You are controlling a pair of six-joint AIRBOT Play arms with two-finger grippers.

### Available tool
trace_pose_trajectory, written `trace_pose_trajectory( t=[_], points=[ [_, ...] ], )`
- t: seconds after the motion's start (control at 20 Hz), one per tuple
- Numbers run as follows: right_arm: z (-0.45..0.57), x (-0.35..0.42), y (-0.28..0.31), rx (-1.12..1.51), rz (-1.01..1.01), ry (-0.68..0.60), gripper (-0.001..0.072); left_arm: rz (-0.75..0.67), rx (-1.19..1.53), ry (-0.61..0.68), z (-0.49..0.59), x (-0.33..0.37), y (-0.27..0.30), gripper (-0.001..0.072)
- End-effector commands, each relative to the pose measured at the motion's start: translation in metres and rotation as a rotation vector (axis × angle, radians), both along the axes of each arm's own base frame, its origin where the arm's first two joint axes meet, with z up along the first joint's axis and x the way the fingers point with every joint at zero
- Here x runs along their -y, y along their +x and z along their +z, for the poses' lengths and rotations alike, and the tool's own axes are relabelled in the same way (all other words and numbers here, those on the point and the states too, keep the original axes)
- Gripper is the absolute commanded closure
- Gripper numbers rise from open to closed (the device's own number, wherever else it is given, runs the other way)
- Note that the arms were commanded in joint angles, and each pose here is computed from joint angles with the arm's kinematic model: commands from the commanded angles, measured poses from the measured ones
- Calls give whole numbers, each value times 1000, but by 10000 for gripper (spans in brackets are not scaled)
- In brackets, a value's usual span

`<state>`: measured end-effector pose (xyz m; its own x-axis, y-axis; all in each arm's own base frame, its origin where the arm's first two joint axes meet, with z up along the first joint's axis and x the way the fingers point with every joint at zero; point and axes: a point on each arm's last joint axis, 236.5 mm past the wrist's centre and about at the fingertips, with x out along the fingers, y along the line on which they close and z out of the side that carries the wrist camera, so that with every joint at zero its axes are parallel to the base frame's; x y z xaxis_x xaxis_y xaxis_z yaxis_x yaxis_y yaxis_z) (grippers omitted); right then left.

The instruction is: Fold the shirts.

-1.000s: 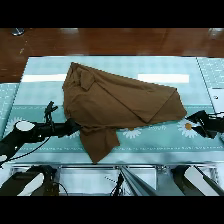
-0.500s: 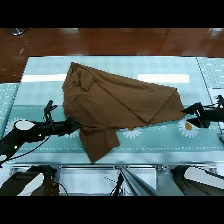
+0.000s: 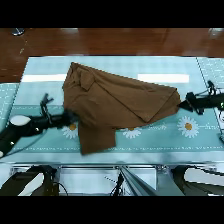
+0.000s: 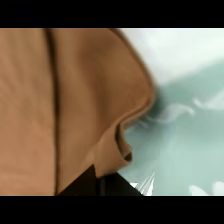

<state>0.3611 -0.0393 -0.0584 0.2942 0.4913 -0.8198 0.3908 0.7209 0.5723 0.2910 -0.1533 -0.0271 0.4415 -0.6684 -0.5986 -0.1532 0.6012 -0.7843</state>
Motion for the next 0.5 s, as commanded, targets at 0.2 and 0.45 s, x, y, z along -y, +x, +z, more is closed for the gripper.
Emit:
trace_pose_trajectory(
  t=[0.2,0.45],
  points=[
    [315,-28,90,688,126,-268,681,127,856,39,367,-51,106,678],
    [499,-48,-7,1105,72,-508,681,14,1270,163,536,-33,7,678]
  ],
)
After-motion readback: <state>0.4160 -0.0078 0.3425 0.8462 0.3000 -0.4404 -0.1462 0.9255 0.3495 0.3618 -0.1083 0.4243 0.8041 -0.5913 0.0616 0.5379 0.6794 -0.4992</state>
